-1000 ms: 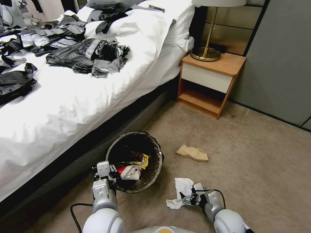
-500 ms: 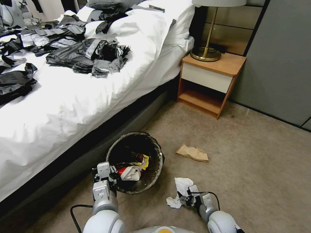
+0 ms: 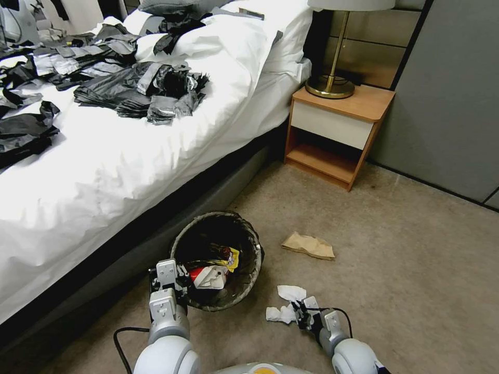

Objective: Pick up the trash bin, then pick up the garbage from the floor and place it into the trash bin.

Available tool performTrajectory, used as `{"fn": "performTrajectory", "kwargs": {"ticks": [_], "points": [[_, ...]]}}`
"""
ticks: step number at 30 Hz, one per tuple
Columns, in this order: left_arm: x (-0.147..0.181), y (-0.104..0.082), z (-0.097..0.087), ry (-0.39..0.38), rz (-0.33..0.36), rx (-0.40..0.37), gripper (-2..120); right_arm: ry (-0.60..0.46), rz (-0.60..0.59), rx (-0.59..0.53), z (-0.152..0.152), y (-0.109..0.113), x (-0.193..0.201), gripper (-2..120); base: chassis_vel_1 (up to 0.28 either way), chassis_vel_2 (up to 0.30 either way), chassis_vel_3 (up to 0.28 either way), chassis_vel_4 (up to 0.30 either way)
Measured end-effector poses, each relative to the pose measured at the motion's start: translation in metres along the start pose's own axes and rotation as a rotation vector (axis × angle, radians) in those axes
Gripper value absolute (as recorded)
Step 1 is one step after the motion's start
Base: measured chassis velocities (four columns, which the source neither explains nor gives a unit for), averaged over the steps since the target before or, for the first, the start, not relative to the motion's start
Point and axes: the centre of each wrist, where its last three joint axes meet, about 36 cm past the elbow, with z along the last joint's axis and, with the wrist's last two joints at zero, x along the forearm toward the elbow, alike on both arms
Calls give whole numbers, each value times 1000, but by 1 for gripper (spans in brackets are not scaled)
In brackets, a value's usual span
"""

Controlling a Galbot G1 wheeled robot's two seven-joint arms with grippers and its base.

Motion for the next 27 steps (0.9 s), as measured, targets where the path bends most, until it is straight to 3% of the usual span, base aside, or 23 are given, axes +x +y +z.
{"fn": "performTrajectory", "kwargs": {"ticks": [8,15,18,19,21,22,24,27], "points": [[-1,0,0,0,0,0,0,-40,19,15,-2,-5,1,0,0,0,0,0],[-1,2,1,2,-3,-5,0,-218,109,17,-26,-12,15,0,0,0,0,0],[-1,2,1,2,-2,-5,0,-431,165,3,-67,-19,29,0,0,0,0,0],[-1,2,1,2,-2,-5,0,-431,165,3,-67,-19,29,0,0,0,0,0],[-2,0,3,6,0,-6,0,-649,174,0,-103,-22,39,0,0,0,0,0],[-2,0,3,6,0,-6,0,-649,174,0,-103,-22,39,0,0,0,0,0],[-3,-1,5,14,3,-8,0,-876,126,4,-145,-19,53,0,0,0,0,0],[-4,-2,8,19,3,-11,0,-1004,70,20,-173,-11,69,0,0,0,0,0]]}}
